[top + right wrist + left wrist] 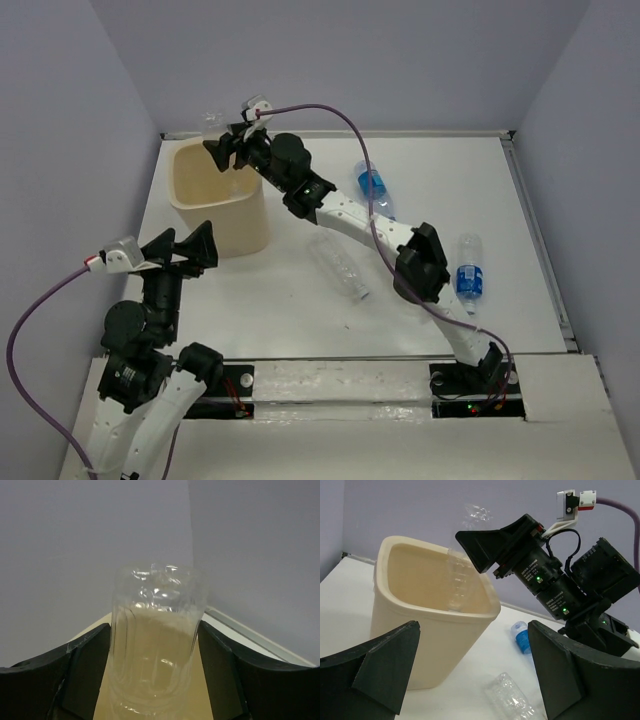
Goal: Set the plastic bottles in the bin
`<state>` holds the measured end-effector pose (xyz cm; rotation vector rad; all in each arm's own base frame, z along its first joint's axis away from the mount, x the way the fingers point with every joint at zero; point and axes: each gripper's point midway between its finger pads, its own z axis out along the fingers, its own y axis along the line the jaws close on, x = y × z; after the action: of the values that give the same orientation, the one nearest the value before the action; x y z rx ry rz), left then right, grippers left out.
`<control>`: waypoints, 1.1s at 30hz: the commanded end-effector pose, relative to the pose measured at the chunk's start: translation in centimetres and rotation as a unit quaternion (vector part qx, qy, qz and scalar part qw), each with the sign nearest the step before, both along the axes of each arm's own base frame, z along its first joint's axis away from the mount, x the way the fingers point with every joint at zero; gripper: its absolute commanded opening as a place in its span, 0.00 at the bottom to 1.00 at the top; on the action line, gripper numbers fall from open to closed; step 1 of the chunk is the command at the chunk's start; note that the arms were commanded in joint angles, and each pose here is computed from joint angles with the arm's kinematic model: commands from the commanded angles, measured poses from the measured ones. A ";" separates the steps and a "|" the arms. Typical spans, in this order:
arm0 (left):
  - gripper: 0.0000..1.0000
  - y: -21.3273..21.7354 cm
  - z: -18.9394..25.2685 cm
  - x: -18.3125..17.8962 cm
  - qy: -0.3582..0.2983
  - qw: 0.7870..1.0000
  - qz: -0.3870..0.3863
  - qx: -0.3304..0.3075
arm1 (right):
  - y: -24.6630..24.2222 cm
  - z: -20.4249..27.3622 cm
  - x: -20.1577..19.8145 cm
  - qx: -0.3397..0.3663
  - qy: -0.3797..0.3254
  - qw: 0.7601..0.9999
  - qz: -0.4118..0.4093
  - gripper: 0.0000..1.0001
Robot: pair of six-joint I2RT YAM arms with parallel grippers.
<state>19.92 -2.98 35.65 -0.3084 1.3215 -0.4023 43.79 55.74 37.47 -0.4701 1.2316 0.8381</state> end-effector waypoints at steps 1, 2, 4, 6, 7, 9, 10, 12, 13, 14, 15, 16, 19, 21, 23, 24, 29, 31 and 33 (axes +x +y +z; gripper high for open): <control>0.99 -0.9 1.1 0.8 -0.008 1.000 -0.013 -0.004 | -3.2 9.6 -4.3 0.052 -0.042 0.997 0.029 0.78; 0.99 -1.2 1.1 1.0 -0.004 1.000 -0.020 -0.001 | -3.6 10.0 -4.6 0.050 -0.041 0.997 0.029 0.80; 0.99 -2.4 1.4 1.4 0.005 0.999 -0.045 0.002 | -5.3 12.1 -5.9 0.049 -0.043 0.997 0.029 0.84; 0.99 -3.5 1.8 1.6 0.007 0.997 -0.072 -0.003 | -6.4 11.0 -6.0 0.032 -0.022 0.999 0.026 0.86; 0.99 -4.4 2.1 1.7 0.008 0.995 -0.095 -0.007 | -8.3 12.9 -6.7 0.045 -0.023 0.998 0.023 0.86; 0.99 -6.2 2.5 1.4 0.008 0.989 -0.145 -0.021 | -9.9 10.1 -6.3 0.018 0.009 1.000 0.013 0.84; 0.99 -7.0 2.5 1.4 0.011 0.986 -0.164 -0.025 | -11.0 9.6 -6.4 0.019 0.023 1.000 0.007 0.83; 0.99 -10.1 1.2 2.1 0.042 0.971 -0.232 -0.029 | -14.7 7.9 -6.9 0.010 0.052 0.998 -0.017 0.79; 0.99 -10.8 1.2 1.6 0.040 0.966 -0.253 -0.025 | -15.8 7.2 -7.2 0.004 0.061 0.998 -0.022 0.78; 0.99 -12.2 0.6 2.5 0.054 0.958 -0.278 -0.037 | -16.9 6.5 -7.6 0.000 0.072 0.997 -0.037 0.78; 0.99 -14.0 -0.1 2.1 0.068 0.945 -0.316 -0.037 | -19.3 4.6 -8.2 -0.013 0.095 0.994 -0.055 0.77; 0.99 -15.4 -1.6 2.9 0.099 0.938 -0.330 -0.038 | -20.9 3.6 -8.1 -0.017 0.107 0.991 -0.079 0.77; 0.99 -18.9 -4.4 3.5 0.150 0.936 -0.319 -0.026 | -25.2 -0.4 -9.7 -0.033 0.152 0.981 -0.115 0.79; 0.99 -19.3 -5.9 4.6 0.169 0.949 -0.265 -0.020 | -26.8 -2.5 -10.6 -0.043 0.175 0.976 -0.125 0.81; 0.99 -21.1 -8.1 5.1 0.203 0.948 -0.244 -0.016 | -28.4 -4.7 -12.2 -0.054 0.197 0.970 -0.130 0.83; 0.99 -21.5 -8.7 5.3 0.210 0.949 -0.235 -0.016 | -28.9 -5.3 -12.7 -0.060 0.202 0.969 -0.132 0.83; 0.99 -24.3 -14.1 7.2 0.264 0.949 -0.170 0.015 | -31.8 -7.0 -15.5 -0.060 0.229 0.961 -0.141 0.84; 0.99 -24.8 -16.6 8.0 0.290 0.947 -0.137 0.017 | -32.9 -7.7 -16.5 -0.057 0.236 0.959 -0.144 0.85; 0.99 -24.5 -18.0 8.7 0.300 0.948 -0.105 0.019 | -33.8 -8.6 -17.1 -0.066 0.244 0.956 -0.152 0.85</control>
<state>25.69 -27.96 16.13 -0.0389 2.0795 -0.5623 27.93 24.08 28.40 -0.2352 1.7799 0.6342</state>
